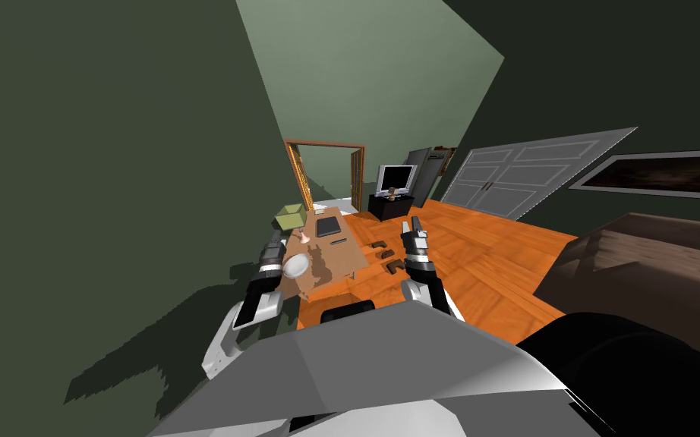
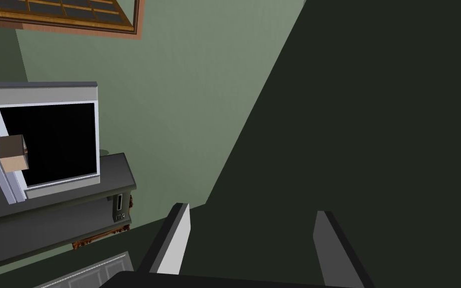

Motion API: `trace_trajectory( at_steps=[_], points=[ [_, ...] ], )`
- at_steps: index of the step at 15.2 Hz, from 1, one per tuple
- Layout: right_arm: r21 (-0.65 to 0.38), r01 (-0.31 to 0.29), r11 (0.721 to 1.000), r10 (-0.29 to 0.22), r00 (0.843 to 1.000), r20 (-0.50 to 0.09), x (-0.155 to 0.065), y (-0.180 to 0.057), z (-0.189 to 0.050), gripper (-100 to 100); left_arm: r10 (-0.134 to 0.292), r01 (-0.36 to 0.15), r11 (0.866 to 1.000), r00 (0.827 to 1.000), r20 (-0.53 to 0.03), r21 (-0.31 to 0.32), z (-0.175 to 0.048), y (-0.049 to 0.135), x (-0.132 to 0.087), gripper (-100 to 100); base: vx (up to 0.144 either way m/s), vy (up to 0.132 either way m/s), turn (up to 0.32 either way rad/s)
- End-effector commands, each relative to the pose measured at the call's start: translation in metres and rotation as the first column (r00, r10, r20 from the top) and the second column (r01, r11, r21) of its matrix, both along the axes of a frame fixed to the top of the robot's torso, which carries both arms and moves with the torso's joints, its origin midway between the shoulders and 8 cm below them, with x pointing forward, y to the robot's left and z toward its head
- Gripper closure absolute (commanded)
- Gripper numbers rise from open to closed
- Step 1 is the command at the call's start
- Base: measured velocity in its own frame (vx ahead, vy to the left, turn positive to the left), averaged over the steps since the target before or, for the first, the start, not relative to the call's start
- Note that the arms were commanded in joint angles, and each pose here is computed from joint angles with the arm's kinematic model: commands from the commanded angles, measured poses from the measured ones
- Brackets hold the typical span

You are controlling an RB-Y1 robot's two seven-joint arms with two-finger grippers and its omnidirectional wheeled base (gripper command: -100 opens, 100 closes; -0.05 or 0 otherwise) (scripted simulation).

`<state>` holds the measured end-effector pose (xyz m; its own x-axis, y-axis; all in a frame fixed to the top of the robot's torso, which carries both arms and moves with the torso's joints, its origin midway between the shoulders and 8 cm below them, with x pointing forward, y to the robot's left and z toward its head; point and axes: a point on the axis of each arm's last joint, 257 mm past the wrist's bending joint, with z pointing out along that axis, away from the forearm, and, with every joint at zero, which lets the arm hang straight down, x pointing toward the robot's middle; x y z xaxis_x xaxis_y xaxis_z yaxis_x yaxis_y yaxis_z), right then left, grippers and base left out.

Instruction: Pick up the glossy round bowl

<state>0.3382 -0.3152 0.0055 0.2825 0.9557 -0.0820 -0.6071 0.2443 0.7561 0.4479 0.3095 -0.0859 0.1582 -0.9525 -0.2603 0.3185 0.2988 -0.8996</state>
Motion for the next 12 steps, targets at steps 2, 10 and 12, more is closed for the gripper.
trace_trajectory(
  at_steps=[2,10,12],
  points=[
    [0.0,0.0,1.0,0.0,1.0,0.0,0.0,0.0,0.0,0,0.022,-0.022,1.0,0.996,-0.085,-0.004,-0.026,0.013,0.016,-100,-0.009,0.01,-0.002],
    [0.0,0.0,1.0,0.0,1.0,0.0,0.0,0.0,0.0,0,0.06,-0.064,0.998,0.97,-0.236,-0.011,-0.074,0.032,0.036,-100,-0.008,0.01,-0.003],
    [0.0,0.0,1.0,0.0,1.0,0.0,0.0,0.0,0.0,0,0.076,-0.083,0.996,0.952,-0.297,-0.012,-0.095,0.041,0.044,-100,-0.01,0.012,-0.004]
  ],
)
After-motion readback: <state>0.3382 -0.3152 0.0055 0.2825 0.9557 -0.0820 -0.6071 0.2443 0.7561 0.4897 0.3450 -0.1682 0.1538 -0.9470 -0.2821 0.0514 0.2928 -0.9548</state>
